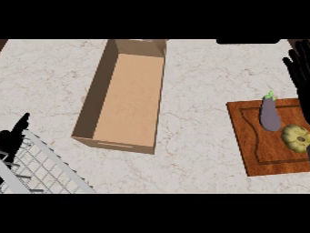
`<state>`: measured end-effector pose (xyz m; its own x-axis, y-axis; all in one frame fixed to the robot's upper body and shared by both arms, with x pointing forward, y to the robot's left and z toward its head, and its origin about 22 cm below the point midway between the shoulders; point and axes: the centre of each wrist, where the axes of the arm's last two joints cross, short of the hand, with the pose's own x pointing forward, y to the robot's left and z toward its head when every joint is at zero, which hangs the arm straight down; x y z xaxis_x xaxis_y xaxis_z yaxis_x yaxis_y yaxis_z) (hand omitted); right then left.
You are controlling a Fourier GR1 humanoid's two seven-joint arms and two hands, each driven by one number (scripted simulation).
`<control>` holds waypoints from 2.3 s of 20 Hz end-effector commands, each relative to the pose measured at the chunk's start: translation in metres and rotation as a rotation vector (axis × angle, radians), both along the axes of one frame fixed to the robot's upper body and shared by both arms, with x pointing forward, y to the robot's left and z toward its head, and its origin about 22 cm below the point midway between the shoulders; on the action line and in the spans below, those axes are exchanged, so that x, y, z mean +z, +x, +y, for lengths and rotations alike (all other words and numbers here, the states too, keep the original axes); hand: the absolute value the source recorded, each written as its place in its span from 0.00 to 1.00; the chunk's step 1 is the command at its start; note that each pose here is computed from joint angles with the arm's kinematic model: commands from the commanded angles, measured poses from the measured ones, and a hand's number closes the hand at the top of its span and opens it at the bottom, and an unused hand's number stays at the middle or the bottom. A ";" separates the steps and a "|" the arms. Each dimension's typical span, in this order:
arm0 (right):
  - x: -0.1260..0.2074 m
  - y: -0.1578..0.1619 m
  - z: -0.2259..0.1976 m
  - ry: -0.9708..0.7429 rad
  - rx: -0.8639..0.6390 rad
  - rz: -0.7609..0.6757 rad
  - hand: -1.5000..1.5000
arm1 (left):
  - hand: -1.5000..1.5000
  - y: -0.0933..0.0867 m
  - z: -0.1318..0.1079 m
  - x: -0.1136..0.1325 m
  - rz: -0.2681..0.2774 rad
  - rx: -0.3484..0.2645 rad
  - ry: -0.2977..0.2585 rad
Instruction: Pick the squash from the cutting board and place it in the cardboard box
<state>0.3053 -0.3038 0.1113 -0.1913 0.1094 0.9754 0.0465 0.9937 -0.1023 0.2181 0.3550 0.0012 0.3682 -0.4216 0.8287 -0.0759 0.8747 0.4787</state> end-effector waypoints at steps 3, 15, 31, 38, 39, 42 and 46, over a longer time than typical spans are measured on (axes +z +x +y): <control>0.002 -0.007 -0.010 -0.245 0.465 0.055 0.00 | 0.50 0.021 0.005 0.018 -0.115 0.009 0.074; 0.043 -0.014 -0.051 -0.637 1.061 -0.092 0.00 | 0.50 0.044 -0.013 0.039 -0.200 0.067 0.092; 0.055 -0.025 -0.070 -1.495 1.286 -0.237 0.00 | 0.50 0.047 -0.029 0.026 -0.236 0.045 0.085; 0.035 -0.010 -0.101 -1.760 1.310 -0.128 0.00 | 0.50 0.047 -0.015 0.023 -0.204 0.006 0.104; 0.018 -0.011 -0.093 -1.757 1.337 -0.139 0.00 | 0.50 0.048 -0.015 0.020 -0.223 0.018 0.120; 0.010 0.004 -0.098 -1.825 1.322 -0.140 0.00 | 0.50 0.053 -0.013 0.022 -0.213 0.023 0.096; -0.007 0.014 -0.090 -1.853 1.333 -0.162 0.00 | 0.50 0.040 -0.001 0.013 -0.213 0.035 0.124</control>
